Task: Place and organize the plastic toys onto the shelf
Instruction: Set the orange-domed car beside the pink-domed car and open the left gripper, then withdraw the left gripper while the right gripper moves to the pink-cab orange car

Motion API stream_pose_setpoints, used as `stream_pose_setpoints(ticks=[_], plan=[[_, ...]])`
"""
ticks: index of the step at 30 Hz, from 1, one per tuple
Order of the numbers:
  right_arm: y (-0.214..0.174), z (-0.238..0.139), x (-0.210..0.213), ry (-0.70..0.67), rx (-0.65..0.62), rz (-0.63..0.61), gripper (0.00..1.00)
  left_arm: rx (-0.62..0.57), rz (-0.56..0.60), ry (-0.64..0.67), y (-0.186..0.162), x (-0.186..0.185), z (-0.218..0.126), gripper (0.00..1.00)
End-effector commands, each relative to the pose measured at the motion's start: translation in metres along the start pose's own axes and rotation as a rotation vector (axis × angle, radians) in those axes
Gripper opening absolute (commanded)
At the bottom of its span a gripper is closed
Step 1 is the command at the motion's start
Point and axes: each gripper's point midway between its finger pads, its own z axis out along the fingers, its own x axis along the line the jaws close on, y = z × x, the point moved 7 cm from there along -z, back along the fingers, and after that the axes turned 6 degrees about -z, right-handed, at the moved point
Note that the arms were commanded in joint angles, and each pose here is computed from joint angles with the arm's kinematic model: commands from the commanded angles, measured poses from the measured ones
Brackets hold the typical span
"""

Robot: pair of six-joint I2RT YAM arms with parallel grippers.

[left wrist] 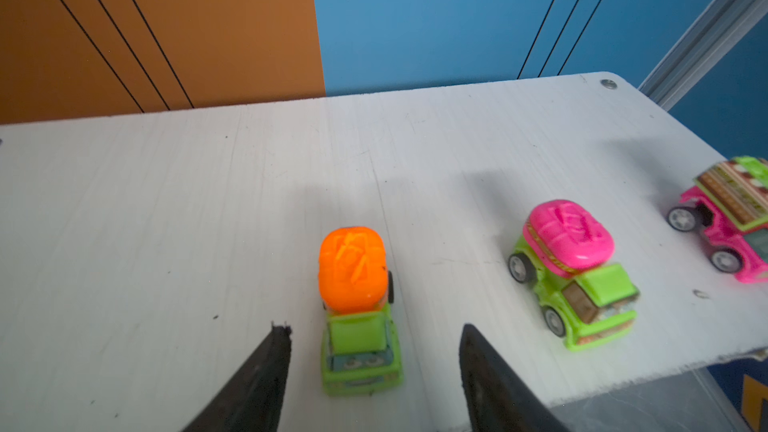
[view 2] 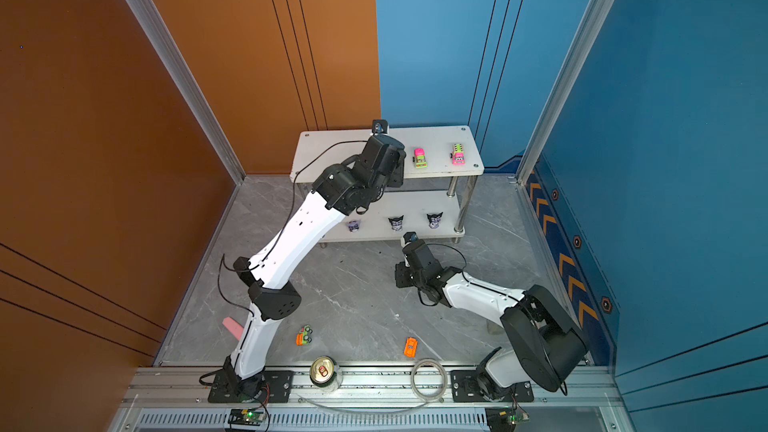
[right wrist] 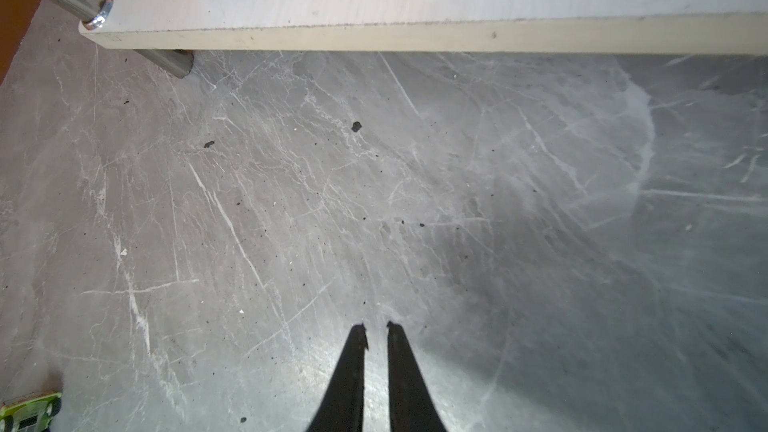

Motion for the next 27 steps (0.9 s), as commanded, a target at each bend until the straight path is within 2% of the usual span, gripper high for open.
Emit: stream_pose_setpoints(ticks=[1, 7, 12, 15, 19, 21, 27], plan=[[-0.002, -0.002, -0.003, 0.000, 0.007, 0.022, 0.15, -0.123, 0.000, -0.043, 0.035, -0.001, -0.060, 0.70], [-0.002, -0.003, -0.004, -0.006, 0.006, 0.021, 0.15, -0.255, 0.113, 0.038, 0.050, 0.005, -0.134, 0.74], [-0.003, -0.001, -0.002, 0.011, 0.017, 0.019, 0.16, -0.225, 0.170, 0.081, 0.018, 0.028, -0.164, 0.74], [-0.004, 0.002, 0.003, 0.042, 0.021, 0.005, 0.16, -0.177, 0.171, 0.089, -0.016, 0.051, -0.170, 0.68], [-0.006, 0.007, 0.021, 0.118, 0.034, -0.064, 0.16, -0.139, 0.094, 0.118, -0.064, 0.105, -0.180, 0.51], [-0.012, 0.011, 0.042, 0.177, 0.054, -0.140, 0.16, -0.113, 0.037, 0.131, -0.090, 0.134, -0.181, 0.46], [-0.034, 0.025, 0.111, 0.404, 0.161, -0.353, 0.13, 0.021, -0.124, 0.220, -0.155, 0.211, -0.166, 0.43]])
